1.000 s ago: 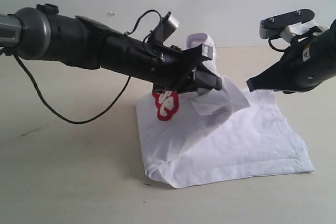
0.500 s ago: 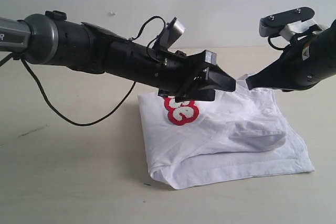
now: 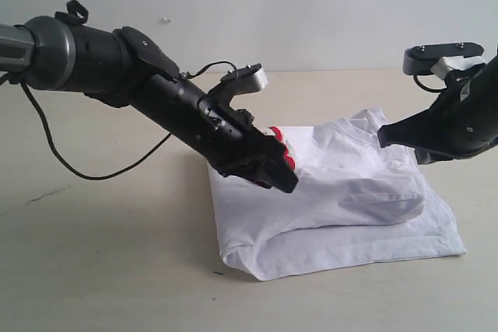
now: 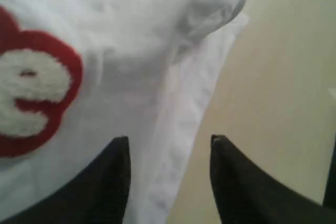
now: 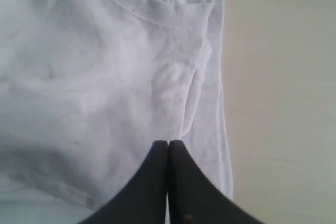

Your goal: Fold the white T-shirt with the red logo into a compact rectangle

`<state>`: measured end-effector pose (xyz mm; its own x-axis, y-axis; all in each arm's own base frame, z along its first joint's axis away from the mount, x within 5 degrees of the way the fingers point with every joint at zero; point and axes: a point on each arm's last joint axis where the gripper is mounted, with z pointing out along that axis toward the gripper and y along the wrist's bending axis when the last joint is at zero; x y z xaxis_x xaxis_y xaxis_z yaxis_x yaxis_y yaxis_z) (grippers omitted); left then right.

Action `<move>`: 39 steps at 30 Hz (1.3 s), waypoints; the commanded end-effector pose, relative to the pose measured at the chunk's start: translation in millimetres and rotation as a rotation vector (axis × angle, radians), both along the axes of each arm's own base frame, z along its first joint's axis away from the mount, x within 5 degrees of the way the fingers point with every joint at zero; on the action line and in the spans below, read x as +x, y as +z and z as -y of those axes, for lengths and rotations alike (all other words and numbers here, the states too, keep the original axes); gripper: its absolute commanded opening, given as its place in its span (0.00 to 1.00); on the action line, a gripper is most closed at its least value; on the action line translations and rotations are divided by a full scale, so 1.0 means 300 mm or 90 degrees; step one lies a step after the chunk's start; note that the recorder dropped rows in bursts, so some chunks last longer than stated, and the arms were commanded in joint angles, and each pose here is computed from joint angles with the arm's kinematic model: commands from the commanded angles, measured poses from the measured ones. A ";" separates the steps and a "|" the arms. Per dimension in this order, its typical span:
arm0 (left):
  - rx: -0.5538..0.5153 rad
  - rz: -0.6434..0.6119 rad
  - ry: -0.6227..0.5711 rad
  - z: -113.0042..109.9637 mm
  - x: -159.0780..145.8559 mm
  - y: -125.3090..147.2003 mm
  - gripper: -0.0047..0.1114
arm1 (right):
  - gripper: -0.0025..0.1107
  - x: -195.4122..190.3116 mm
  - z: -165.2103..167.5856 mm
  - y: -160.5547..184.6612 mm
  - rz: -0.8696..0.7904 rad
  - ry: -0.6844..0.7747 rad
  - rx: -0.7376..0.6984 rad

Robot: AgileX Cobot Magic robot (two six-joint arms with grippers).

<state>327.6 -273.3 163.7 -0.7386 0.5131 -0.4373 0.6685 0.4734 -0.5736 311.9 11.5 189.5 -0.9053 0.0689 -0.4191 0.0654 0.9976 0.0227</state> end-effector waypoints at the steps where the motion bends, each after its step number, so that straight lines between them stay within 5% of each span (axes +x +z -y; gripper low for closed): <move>1: 0.039 0.042 0.019 -0.074 0.036 0.060 0.34 | 0.02 -0.004 0.035 -0.023 -0.031 -0.036 0.034; 10: 0.040 0.071 0.046 -0.125 0.064 0.106 0.32 | 0.07 0.010 0.043 -0.082 -0.066 -0.088 0.168; 16: 0.052 0.053 0.039 -0.112 0.067 0.049 0.32 | 0.55 0.016 0.043 -0.121 -0.089 -0.096 0.175; 20: 0.059 0.044 0.037 -0.104 0.068 0.018 0.32 | 0.67 0.015 0.044 -0.121 -0.087 -0.069 0.162; 31: 0.071 0.030 0.006 -0.045 0.032 -0.033 0.32 | 0.59 0.015 0.038 -0.195 -0.142 -0.059 0.168; 35: 0.074 0.032 0.003 -0.044 0.031 -0.035 0.32 | 0.40 0.022 0.038 -0.209 -0.135 -0.048 0.164; 39: 0.087 0.039 -0.009 -0.049 0.030 -0.042 0.32 | 0.10 0.025 0.032 -0.188 -0.112 -0.012 0.166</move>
